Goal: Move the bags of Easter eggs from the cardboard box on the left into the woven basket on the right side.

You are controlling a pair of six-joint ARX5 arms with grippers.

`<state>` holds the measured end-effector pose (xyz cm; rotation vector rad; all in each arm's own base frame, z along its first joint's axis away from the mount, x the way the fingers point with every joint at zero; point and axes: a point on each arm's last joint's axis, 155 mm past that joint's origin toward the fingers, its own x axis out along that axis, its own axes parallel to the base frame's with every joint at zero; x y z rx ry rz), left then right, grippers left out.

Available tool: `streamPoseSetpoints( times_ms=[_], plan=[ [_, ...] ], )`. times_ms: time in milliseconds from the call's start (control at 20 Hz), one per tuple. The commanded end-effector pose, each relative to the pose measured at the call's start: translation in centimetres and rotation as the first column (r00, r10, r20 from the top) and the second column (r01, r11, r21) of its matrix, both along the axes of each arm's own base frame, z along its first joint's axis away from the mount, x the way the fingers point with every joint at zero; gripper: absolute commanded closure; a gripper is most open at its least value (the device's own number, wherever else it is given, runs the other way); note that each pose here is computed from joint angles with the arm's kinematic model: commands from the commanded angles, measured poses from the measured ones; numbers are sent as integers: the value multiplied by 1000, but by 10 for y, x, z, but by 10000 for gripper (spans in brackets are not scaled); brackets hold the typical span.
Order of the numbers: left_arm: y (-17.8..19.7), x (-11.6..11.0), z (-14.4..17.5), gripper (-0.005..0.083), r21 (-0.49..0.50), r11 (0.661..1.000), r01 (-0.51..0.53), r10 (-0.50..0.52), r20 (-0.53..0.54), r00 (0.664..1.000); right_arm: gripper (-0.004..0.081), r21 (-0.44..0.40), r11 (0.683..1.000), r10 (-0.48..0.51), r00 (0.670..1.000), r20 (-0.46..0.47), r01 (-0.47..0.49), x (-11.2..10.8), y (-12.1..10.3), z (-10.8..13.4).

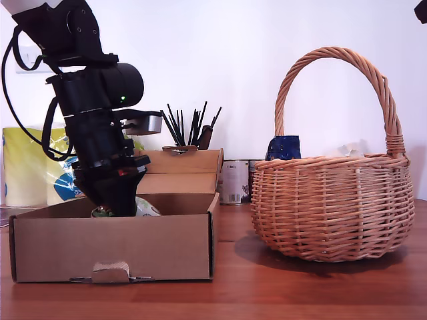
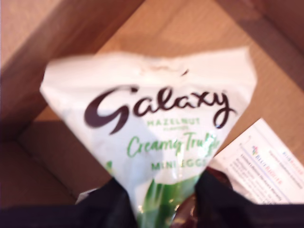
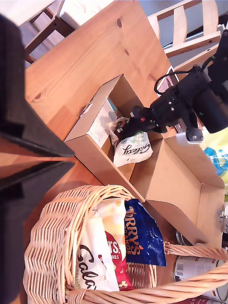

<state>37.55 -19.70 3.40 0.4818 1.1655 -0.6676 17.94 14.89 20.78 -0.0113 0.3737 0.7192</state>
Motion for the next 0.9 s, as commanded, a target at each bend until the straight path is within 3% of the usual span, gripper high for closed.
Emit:
streamPoseSetpoints(
  times_ms=[0, 250, 450, 700, 850],
  plan=[
    [-3, 5, -2, 686, -2, 1000, 0, 0, -8, 1000, 782, 2, 1000, 9, 1000, 13, -9, -1, 1, 3],
    [-8, 0, 23, 686, -19, 1000, 13, -14, -47, 999, 782, 0, 1000, 2, 1000, 15, -2, 0, 0, 3],
    [-23, -13, 53, 686, -121, 992, 42, -51, -68, 996, 782, -3, 1000, -7, 1000, 16, 7, 1, -1, 3],
    [-56, -31, 108, 687, -350, 930, 116, -134, -28, 991, 782, -8, 1000, -25, 1000, 18, 25, 4, -4, 2],
    [-66, -34, 141, 688, -433, 890, 145, -138, 47, 989, 782, -10, 999, -32, 999, 20, 32, 5, -5, 2]
  ],
)
